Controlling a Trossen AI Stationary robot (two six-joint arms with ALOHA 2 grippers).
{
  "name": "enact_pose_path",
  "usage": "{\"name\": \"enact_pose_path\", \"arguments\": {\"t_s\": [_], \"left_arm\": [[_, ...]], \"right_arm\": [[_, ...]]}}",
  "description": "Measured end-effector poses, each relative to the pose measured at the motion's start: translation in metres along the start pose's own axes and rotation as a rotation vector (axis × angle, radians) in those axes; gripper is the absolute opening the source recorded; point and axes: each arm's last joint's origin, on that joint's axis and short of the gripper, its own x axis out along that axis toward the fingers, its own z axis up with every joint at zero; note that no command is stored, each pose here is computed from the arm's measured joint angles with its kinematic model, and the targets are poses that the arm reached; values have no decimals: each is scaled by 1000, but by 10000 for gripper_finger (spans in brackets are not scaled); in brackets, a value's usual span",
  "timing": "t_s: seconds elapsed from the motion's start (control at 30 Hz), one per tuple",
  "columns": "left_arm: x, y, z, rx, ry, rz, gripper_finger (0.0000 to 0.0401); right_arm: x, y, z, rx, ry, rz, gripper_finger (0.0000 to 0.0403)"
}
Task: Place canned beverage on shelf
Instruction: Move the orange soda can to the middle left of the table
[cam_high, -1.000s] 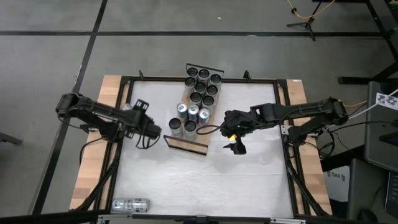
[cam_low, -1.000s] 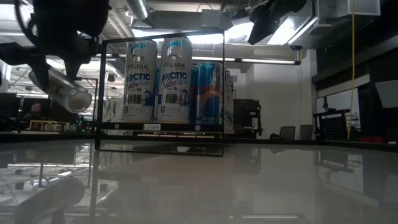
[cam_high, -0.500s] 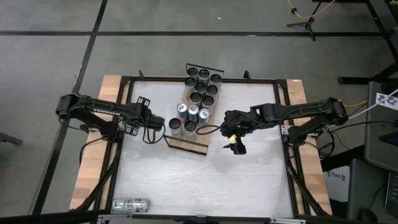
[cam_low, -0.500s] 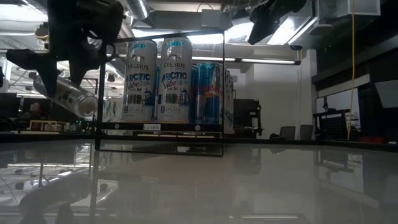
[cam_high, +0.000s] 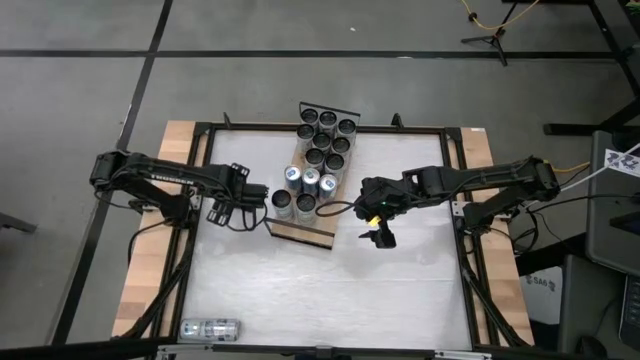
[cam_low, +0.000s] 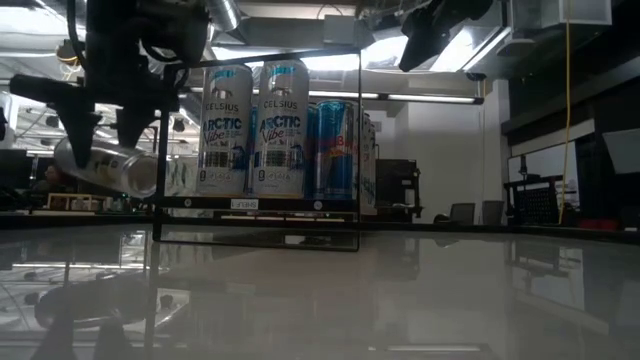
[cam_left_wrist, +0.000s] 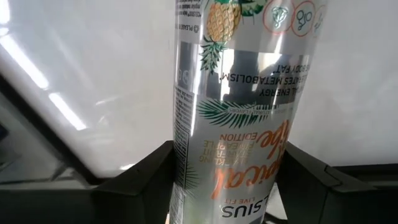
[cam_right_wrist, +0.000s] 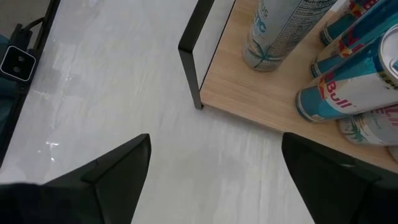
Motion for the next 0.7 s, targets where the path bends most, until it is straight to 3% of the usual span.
{"name": "enact_pose_path", "arguments": {"t_s": [0.2, 0.7], "left_arm": [[13, -13, -1, 39, 9, -87, 216], [43, -28, 2, 52, -18, -72, 229]], "right_arm": [[0, 0, 0, 0, 0, 0, 358], [0, 0, 0, -1, 0, 1, 358]]}}
